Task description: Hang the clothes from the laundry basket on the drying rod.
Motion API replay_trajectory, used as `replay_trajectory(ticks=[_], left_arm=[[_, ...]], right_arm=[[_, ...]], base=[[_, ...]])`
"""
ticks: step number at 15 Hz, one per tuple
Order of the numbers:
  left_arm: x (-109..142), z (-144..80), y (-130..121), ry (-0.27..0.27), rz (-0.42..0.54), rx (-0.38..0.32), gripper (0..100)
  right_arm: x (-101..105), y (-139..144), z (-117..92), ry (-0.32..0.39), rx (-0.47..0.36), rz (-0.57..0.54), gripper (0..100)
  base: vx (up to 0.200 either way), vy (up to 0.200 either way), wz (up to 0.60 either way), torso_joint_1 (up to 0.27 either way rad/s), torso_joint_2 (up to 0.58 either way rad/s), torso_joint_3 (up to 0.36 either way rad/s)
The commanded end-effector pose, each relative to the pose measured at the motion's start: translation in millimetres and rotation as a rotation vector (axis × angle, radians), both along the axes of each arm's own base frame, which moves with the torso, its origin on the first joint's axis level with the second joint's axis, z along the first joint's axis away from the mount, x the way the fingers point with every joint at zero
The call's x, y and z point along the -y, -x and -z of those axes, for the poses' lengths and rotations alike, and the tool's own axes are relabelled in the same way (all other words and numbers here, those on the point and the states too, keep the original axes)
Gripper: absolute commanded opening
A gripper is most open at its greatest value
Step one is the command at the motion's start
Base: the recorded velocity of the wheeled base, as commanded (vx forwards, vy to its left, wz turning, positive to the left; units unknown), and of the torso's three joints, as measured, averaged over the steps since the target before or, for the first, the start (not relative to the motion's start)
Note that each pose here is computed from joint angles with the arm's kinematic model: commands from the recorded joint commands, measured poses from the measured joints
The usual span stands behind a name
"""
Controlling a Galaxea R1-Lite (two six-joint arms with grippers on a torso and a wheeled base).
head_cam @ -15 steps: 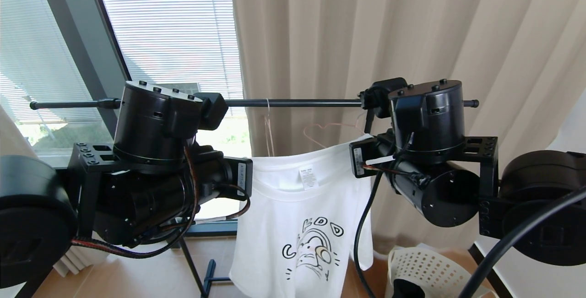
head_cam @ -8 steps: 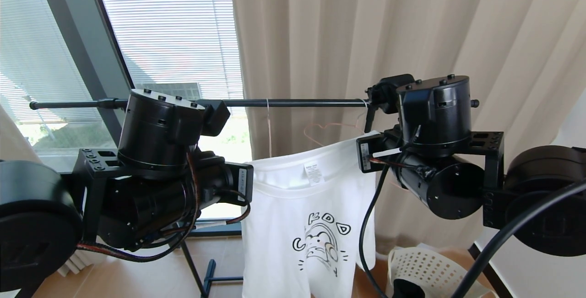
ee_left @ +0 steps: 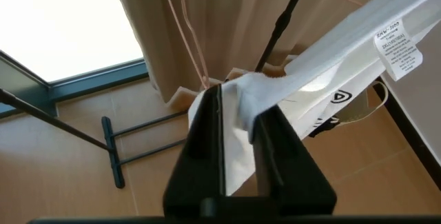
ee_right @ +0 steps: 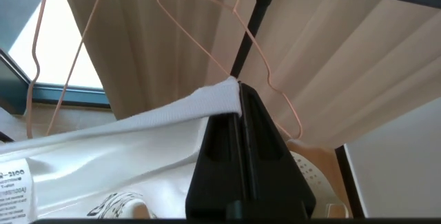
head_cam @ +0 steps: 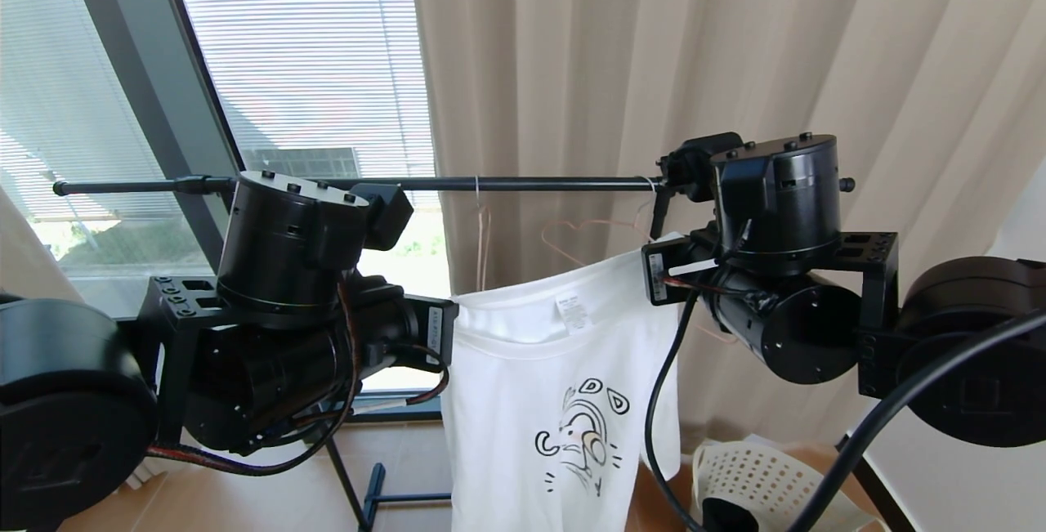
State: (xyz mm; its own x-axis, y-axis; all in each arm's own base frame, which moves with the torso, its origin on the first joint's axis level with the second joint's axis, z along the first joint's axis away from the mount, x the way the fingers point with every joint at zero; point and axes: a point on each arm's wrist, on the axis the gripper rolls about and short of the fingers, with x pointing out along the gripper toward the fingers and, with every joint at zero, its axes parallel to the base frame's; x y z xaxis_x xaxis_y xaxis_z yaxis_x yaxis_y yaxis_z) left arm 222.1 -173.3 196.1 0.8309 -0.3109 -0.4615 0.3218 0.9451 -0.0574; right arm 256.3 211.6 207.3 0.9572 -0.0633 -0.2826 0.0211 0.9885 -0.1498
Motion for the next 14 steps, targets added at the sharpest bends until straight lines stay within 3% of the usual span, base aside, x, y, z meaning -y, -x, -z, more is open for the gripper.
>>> replay_trajectory(ticks=[1, 14], left_arm=[[0.6, 0.7, -0.7, -0.001, -0.001, -0.002, 100], [-0.7, 0.7, -1.8, 0.003, -0.008, 0.0, 100]], right_arm=[[0.4, -0.5, 0.8, 0.002, -0.002, 0.001, 0], [2.4, -2.9, 1.9, 0.005, -0.004, 0.01, 0]], base=[[0.0, 0.0, 0.0, 0.0, 0.0, 0.0], [0.0, 0.0, 0.0, 0.0, 0.0, 0.0]])
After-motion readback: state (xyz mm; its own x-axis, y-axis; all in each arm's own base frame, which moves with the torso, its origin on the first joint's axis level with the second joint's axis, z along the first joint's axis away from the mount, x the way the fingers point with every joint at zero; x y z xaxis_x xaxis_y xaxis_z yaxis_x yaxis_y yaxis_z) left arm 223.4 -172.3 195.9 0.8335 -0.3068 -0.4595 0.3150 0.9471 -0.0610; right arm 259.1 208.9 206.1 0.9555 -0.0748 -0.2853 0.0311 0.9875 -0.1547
